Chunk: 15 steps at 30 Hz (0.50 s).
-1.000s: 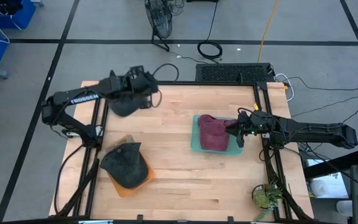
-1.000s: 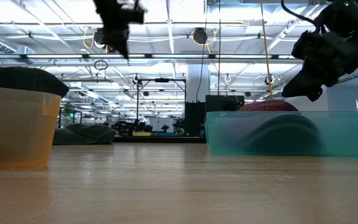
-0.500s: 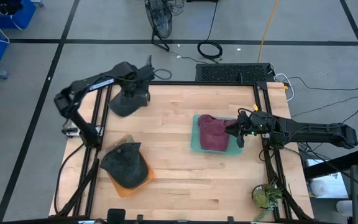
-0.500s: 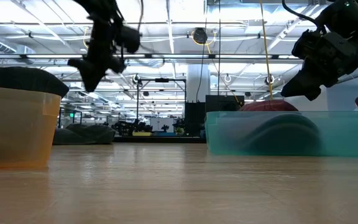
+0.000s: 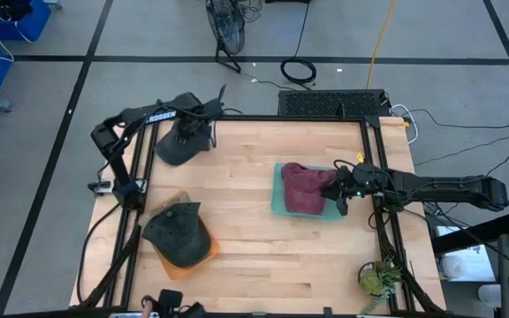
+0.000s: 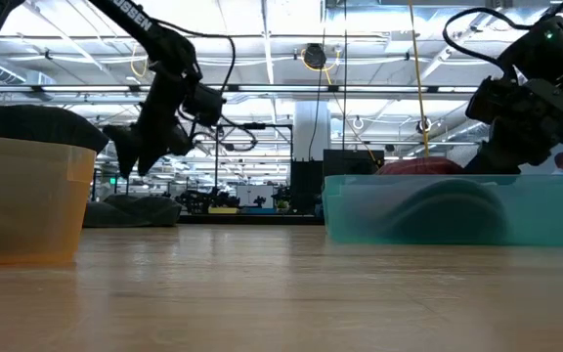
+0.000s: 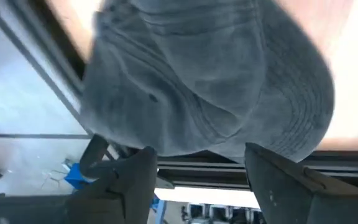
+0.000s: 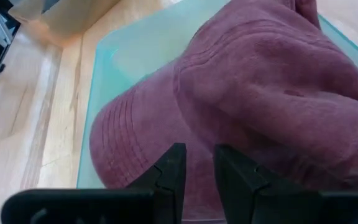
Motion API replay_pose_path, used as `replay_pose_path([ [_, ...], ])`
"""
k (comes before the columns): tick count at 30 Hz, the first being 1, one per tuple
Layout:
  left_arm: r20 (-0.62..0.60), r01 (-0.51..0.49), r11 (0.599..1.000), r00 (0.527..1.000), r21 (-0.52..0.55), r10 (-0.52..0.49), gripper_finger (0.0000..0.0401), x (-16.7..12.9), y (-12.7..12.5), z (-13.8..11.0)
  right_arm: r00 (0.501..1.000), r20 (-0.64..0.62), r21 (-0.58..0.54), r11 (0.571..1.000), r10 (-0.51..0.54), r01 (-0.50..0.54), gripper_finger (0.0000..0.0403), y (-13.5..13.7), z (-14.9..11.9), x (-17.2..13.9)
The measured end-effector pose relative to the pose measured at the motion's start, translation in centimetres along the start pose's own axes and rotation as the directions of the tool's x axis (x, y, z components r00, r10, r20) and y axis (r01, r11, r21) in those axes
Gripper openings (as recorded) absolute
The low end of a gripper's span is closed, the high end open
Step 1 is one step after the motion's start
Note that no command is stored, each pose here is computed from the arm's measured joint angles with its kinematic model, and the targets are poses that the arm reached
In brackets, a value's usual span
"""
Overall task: Pick & Place hat
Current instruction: Put the black cap into the orange bin
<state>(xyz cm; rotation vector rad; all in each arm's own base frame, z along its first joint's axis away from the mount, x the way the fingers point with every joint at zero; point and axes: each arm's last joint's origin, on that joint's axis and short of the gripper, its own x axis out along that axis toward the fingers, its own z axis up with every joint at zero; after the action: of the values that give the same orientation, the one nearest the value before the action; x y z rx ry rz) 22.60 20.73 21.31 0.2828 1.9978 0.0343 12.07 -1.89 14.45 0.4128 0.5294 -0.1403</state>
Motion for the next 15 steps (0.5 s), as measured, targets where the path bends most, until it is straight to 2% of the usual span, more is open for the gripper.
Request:
replay_pose_path([
  [4, -0.020, -0.011, 0.998, 1.000, 0.054, 0.012, 0.0235, 1.9, -0.2, -0.4, 1.000, 0.005, 0.004, 1.000, 0.001, -0.001, 0.0073, 0.0, 0.0, 0.0],
  [10, 0.037, -0.001, 0.999, 0.999, 0.052, -0.001, 0.0201, 4.0, 0.0, -0.4, 0.997, 0.072, -0.010, 1.000, 0.025, -0.024, 0.0073, 0.2, 0.6, 0.0],
  [15, 0.026, 0.023, 0.996, 0.999, 0.081, -0.025, 0.0187, 5.1, -0.5, -0.5, 0.993, 0.108, -0.035, 0.999, 0.038, -0.035, 0.0073, 0.3, 1.0, 0.0],
])
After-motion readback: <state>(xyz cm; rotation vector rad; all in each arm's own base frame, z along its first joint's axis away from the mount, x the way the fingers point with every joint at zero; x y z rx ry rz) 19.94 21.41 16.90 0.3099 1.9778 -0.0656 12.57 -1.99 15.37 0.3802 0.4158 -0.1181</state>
